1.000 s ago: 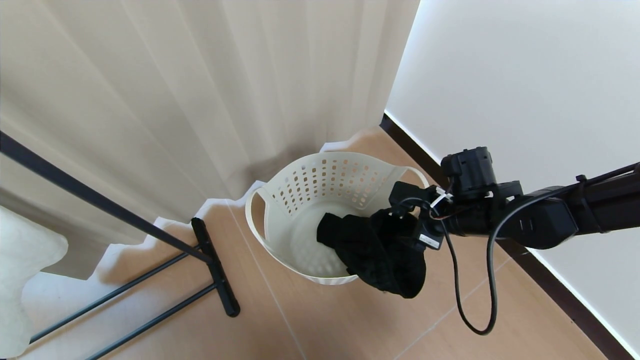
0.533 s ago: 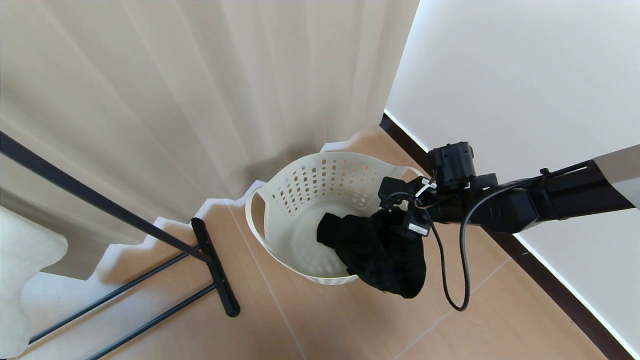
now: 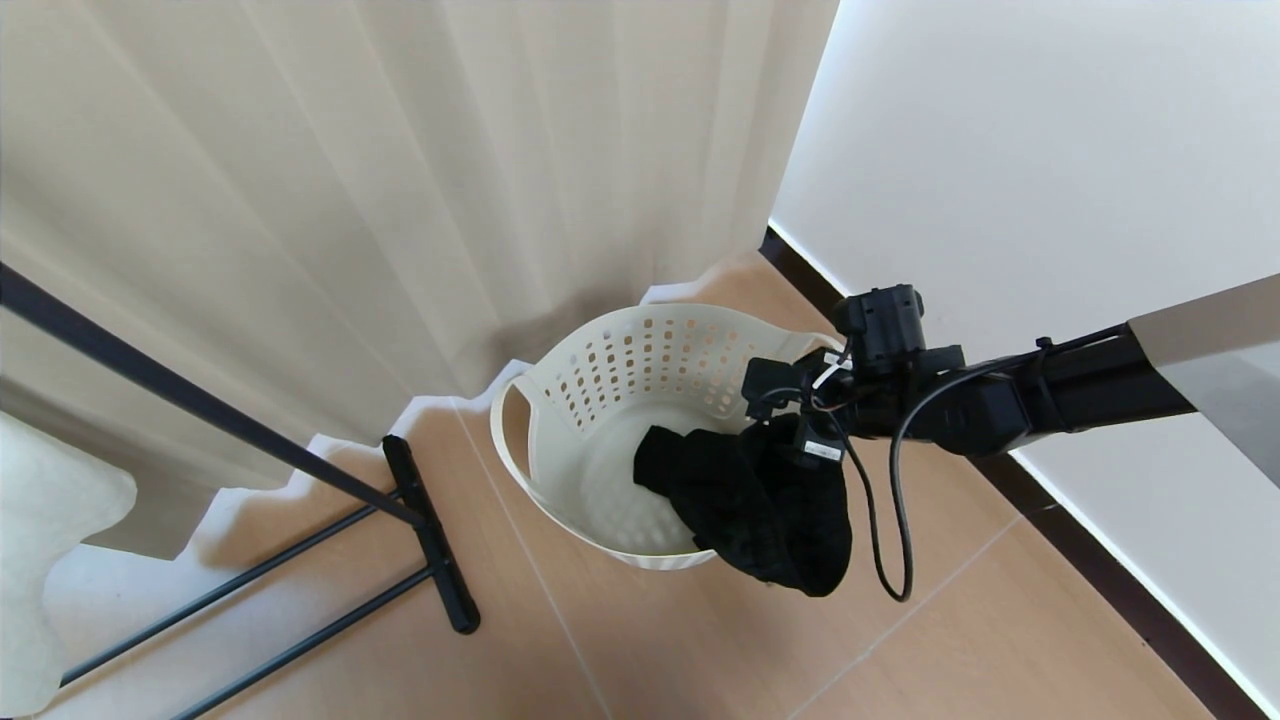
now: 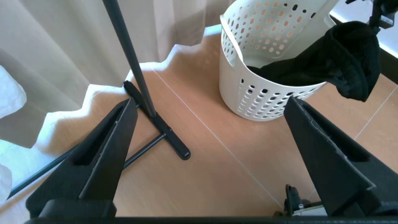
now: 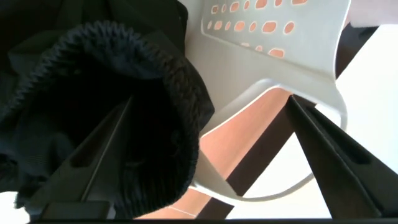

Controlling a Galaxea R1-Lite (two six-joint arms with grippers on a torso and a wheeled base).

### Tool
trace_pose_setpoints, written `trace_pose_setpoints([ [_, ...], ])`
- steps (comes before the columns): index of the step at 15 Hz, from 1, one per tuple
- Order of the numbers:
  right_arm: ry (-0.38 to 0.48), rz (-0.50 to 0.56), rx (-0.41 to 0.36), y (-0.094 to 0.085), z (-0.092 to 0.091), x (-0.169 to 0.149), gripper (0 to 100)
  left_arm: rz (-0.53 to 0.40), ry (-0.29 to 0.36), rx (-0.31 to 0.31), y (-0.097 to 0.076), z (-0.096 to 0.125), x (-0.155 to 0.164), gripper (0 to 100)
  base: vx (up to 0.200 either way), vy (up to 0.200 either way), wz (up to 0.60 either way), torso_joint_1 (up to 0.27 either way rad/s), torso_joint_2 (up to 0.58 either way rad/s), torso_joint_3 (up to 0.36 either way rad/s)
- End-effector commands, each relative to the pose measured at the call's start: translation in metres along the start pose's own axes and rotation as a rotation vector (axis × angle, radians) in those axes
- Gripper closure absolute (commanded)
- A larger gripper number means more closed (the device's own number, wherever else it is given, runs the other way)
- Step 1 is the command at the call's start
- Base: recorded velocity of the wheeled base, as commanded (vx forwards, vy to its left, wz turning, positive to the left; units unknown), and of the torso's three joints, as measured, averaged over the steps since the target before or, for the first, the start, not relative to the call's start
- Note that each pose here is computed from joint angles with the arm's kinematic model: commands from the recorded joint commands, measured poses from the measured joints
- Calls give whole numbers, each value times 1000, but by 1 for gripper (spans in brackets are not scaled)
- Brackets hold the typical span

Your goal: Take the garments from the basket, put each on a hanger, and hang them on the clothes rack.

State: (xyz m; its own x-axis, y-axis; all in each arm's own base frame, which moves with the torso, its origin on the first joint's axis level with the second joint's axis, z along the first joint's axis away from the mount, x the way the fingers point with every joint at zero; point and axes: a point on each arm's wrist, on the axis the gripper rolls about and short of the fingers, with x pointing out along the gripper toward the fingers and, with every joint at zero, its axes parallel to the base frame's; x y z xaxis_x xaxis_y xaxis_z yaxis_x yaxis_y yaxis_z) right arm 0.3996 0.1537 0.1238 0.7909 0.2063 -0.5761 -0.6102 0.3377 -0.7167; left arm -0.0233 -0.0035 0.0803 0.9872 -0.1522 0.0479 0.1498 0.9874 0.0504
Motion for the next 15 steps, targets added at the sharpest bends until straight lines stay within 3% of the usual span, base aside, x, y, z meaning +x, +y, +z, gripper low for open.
trace_pose_setpoints([
  [1,0,-6,1,-2,0,4,0,1,1,0,0,0,0,0,0,0,0,0,0,0],
  [2,0,-6,0,-2,0,4,0,1,1,0,0,0,0,0,0,0,0,0,0,0],
  [3,0,-6,0,-2,0,4,100,1,1,0,0,0,0,0,0,0,0,0,0,0],
  [9,-13,-3,9,-3,-1,-6,100,2,0,0,0,0,0,0,0,0,0,0,0,0],
  [12,-46,-29,52,-3,-4,-40,100,2,0,0,0,0,0,0,0,0,0,0,0,0],
  [15,-107,-112,105,5,-15,-96,100,4,0,0,0,0,0,0,0,0,0,0,0,0],
])
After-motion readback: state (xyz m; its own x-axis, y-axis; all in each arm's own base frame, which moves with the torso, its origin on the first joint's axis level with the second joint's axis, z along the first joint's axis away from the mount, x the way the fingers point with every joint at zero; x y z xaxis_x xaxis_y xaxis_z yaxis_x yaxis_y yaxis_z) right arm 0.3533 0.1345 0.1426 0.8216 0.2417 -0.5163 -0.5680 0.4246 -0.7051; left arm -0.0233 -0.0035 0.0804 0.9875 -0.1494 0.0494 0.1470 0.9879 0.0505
